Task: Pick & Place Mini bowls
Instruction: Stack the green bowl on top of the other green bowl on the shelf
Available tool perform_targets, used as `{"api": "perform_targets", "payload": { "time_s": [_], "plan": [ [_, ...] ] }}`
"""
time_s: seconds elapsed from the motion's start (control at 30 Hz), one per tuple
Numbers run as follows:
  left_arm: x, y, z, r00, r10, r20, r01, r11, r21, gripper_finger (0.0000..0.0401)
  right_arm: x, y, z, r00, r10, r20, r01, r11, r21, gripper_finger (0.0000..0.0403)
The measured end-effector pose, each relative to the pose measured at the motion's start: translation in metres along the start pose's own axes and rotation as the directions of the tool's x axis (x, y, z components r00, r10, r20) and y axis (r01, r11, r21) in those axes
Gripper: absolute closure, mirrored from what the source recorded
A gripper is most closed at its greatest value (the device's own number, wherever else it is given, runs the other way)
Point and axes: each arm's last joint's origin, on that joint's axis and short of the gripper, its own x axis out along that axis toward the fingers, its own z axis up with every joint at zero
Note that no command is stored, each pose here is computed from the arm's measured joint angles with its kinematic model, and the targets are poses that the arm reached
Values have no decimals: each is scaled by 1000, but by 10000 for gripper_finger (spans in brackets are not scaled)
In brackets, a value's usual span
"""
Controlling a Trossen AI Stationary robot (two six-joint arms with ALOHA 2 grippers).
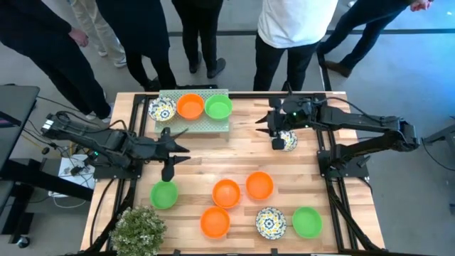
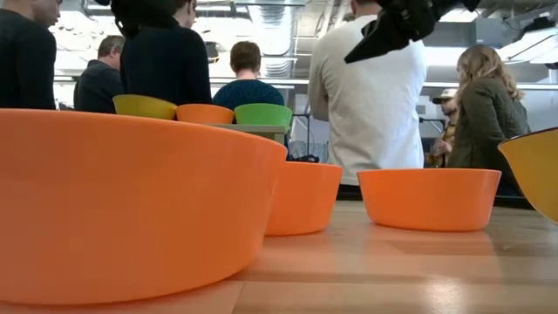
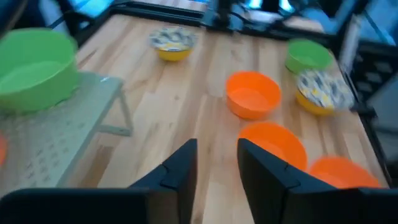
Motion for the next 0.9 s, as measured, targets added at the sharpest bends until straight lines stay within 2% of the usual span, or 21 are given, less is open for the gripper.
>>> {"api": "perform_targets", "payload": {
  "time_s": [0.1, 0.17, 0.37, 0.5, 0.63, 0.8, 0.9],
  "plan": [
    [0, 1, 1, 1000, 5, 12, -4, 997, -83, 254, 3, -2, 3, 999, -15, 37, 15, 1000, 0, 290],
    [1, -2, 1, 1000, -8, 8, 9, 996, -90, 239, 4, -1, 5, 999, -13, 51, 13, 1000, 10, 290],
    [10, -22, -9, 988, -129, -83, 135, 988, 74, 225, 12, 16, 9, 997, 62, 47, -70, 975, 213, 290],
    [20, -39, -19, 960, -217, -177, 222, 975, 7, 228, 24, 40, 14, 987, 157, 40, -162, 962, 222, 290],
    [24, -59, -32, 914, -304, -270, 289, 953, -91, 228, 26, 57, 18, 983, 181, 35, -185, 960, 212, 290],
    [20, -76, -50, 867, -318, -382, 296, 948, -117, 229, 13, 71, 27, 988, 139, 71, -150, 970, 190, 295],
    [17, -72, -62, 839, -243, -488, 216, 970, -113, 229, -1, 76, 31, 984, 139, 111, -157, 971, 178, 295]
  ]
}}
